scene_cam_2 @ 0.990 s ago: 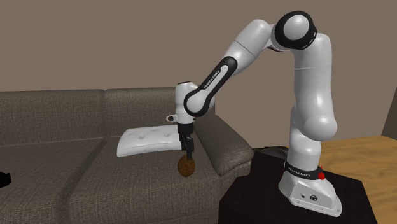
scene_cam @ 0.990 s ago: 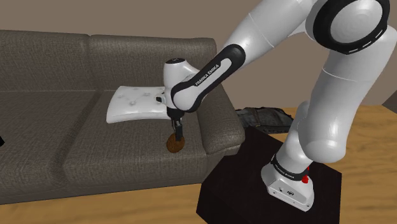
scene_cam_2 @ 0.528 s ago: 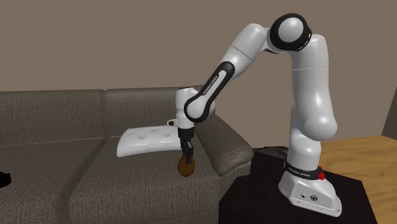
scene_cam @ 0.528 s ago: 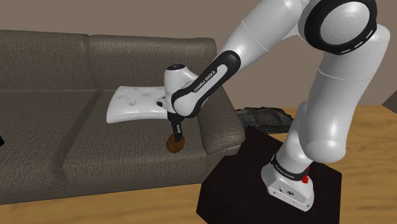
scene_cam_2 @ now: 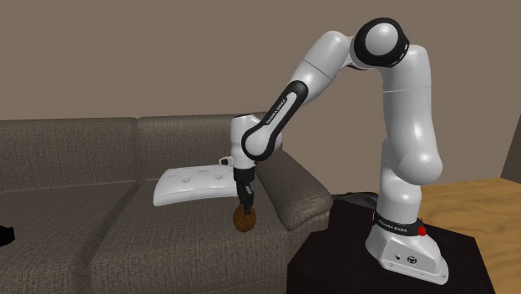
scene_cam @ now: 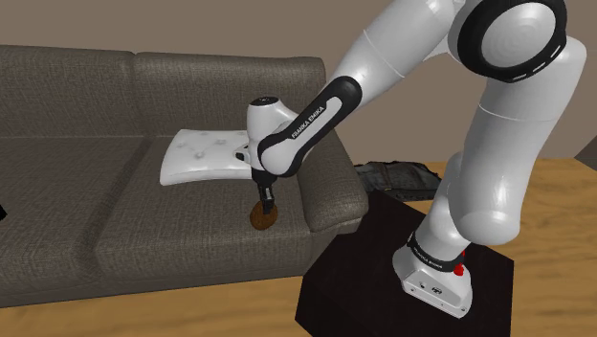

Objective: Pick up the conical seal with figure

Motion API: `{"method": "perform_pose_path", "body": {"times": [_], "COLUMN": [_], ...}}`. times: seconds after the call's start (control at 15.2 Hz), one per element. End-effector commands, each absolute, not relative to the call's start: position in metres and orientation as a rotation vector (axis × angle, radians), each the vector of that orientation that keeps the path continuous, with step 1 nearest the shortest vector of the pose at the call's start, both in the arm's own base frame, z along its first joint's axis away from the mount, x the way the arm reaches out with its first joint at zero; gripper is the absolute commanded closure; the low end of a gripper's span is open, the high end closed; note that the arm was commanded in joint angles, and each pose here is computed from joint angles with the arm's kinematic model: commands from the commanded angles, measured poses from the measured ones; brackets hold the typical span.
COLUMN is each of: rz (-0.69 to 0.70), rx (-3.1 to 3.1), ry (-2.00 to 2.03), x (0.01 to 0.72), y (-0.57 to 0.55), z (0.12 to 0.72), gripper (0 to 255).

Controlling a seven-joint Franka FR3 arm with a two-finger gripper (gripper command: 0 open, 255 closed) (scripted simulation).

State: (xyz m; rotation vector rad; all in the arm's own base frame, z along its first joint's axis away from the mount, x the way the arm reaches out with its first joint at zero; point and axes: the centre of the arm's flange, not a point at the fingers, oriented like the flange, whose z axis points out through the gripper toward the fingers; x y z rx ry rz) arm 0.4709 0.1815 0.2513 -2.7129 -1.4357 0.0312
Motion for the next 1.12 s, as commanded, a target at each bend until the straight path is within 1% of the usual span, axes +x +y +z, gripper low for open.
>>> {"method": "perform_pose_path", "body": {"times": [0.0, 0.92, 1.06], "rz": [0.035, 0.035, 0.035], "rx": [-2.714, -2.714, -2.714], "ry": [-1.434, -1.434, -1.434], "x": [0.471, 0.471, 0.471], "y": [0.181, 0.181, 0.181], "z": [0.256, 0.33, 0.33], "gripper": [255, 255, 255]}}
